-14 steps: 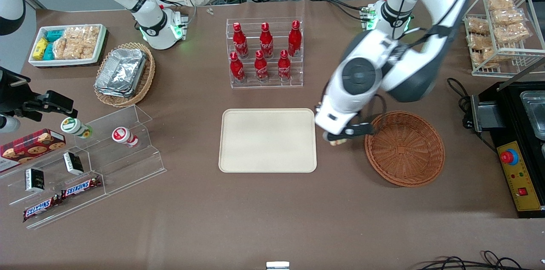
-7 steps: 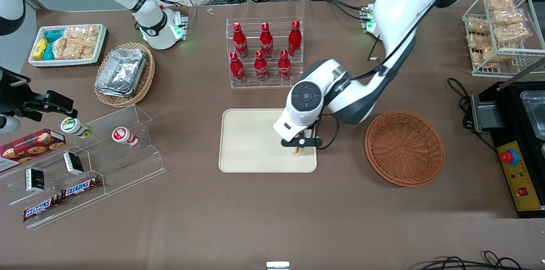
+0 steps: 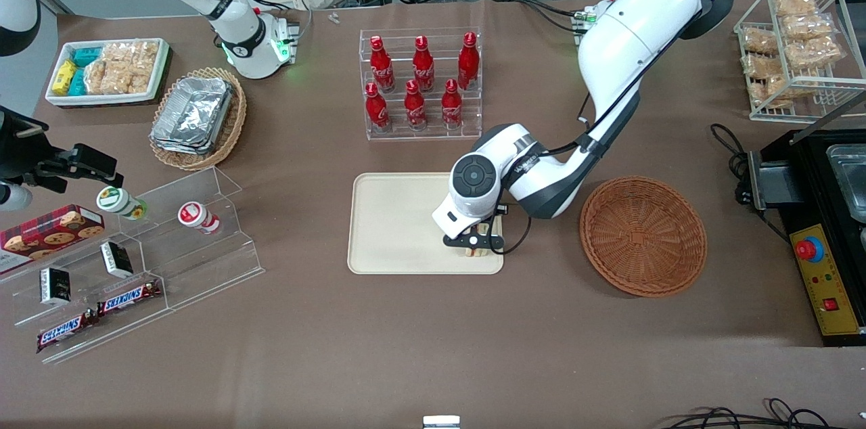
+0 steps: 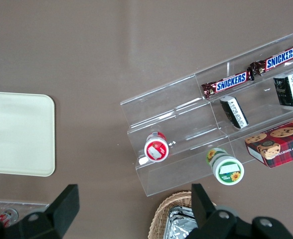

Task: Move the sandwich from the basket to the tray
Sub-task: 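Lower the sandwich onto the tray and open the left gripper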

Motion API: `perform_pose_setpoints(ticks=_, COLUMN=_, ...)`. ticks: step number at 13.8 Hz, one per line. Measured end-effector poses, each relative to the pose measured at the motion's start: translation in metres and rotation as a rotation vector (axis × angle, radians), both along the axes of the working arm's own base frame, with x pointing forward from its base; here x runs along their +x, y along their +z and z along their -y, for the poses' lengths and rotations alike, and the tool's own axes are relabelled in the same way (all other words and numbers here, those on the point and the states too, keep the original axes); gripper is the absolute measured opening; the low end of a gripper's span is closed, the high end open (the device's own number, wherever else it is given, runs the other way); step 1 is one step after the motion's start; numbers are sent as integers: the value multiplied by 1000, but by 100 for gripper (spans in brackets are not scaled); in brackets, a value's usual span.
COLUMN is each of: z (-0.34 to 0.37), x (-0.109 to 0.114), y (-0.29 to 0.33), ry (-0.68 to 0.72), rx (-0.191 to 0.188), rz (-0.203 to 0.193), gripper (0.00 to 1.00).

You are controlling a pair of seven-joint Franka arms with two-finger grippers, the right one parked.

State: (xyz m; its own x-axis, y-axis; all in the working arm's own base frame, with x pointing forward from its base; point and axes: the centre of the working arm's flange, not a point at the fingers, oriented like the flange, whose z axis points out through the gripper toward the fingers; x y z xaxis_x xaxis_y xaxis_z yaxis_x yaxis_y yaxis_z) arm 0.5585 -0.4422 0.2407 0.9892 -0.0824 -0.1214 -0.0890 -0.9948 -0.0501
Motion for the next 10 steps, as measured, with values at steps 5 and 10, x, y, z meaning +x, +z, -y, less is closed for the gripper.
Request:
perform_pose_setpoints(ticks=5, z=-4, x=4, y=-1, ry=7, rx=5, rz=4, gripper=45)
perform_pose_setpoints(ticks=10, z=-5, x=14, y=24, ry=21, rx=-7, rz=36, gripper=96)
